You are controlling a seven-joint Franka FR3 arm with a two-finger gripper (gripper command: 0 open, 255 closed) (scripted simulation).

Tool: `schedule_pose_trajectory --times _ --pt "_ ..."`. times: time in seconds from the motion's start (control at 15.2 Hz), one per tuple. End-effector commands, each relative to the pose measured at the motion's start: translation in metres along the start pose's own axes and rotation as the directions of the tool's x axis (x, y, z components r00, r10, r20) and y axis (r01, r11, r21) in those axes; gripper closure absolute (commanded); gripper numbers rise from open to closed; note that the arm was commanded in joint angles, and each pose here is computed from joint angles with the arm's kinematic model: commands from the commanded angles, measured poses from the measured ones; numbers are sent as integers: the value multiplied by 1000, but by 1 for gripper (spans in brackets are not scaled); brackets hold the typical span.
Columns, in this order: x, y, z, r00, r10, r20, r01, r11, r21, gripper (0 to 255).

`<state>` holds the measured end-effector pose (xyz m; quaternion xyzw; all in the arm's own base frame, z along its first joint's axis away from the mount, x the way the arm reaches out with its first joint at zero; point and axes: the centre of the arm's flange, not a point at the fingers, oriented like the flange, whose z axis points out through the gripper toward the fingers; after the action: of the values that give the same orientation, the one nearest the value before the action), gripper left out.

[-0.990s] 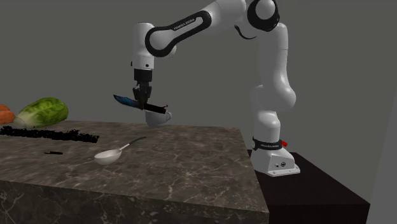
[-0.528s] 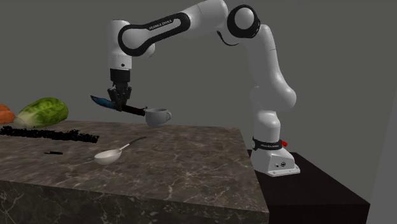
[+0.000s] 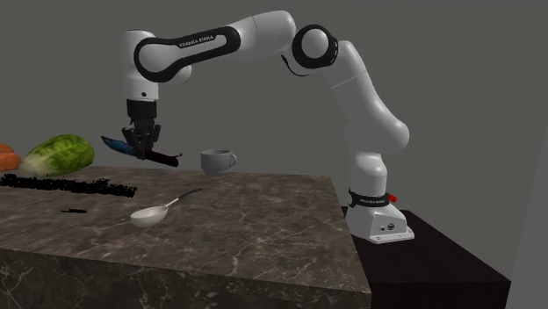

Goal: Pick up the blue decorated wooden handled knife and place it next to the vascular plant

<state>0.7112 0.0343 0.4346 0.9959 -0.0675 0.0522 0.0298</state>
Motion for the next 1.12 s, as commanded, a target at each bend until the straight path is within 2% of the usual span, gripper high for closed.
schedule_pose_trajectory --times 0.0,1.06 --pt "-1 -1 11 1000 0 0 0 1000 0 255" --pt "-10 -5 96 1000 0 0 0 1000 0 255"
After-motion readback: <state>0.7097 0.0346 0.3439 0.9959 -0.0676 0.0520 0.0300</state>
